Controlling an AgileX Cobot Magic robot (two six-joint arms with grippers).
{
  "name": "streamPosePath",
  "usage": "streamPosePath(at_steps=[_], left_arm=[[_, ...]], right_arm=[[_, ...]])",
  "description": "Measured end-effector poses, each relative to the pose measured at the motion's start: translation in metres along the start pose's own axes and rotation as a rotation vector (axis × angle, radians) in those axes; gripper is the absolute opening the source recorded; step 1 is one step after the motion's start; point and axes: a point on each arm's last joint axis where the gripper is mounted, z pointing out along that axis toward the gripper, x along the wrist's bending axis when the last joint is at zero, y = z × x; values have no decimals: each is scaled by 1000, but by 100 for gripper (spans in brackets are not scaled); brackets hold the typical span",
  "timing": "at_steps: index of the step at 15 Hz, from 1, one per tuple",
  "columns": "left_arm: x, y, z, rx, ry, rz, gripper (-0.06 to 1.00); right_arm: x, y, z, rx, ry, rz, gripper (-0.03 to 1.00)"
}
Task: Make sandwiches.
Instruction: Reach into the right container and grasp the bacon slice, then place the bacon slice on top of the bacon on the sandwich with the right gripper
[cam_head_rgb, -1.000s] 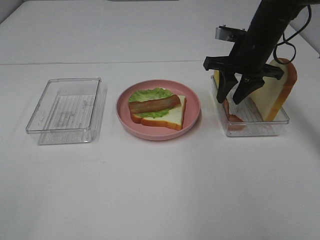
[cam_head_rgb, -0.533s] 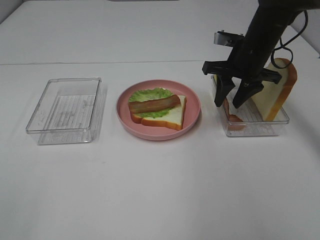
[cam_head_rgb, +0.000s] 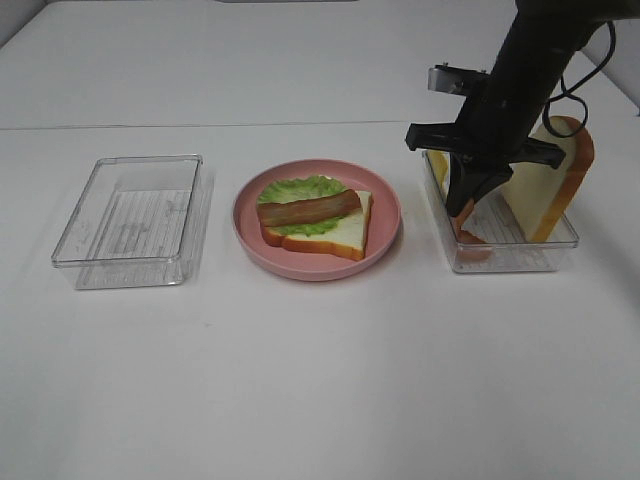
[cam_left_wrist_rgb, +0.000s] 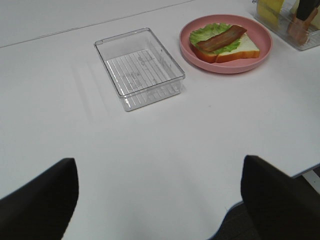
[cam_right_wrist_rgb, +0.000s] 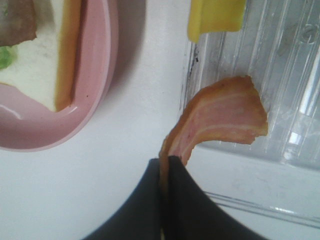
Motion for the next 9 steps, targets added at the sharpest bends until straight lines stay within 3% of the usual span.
streamPosePath(at_steps=[5,7,9], left_arm=[[0,0,0,0,0,0,83],[0,0,0,0,0,0,83],[0,0,0,0,0,0,83]], right_arm=[[20,-23,-72,-164,52,-55,0],[30,-31,-90,-206,117,-84,0],[47,-36,-102,-238,282,-127,0]])
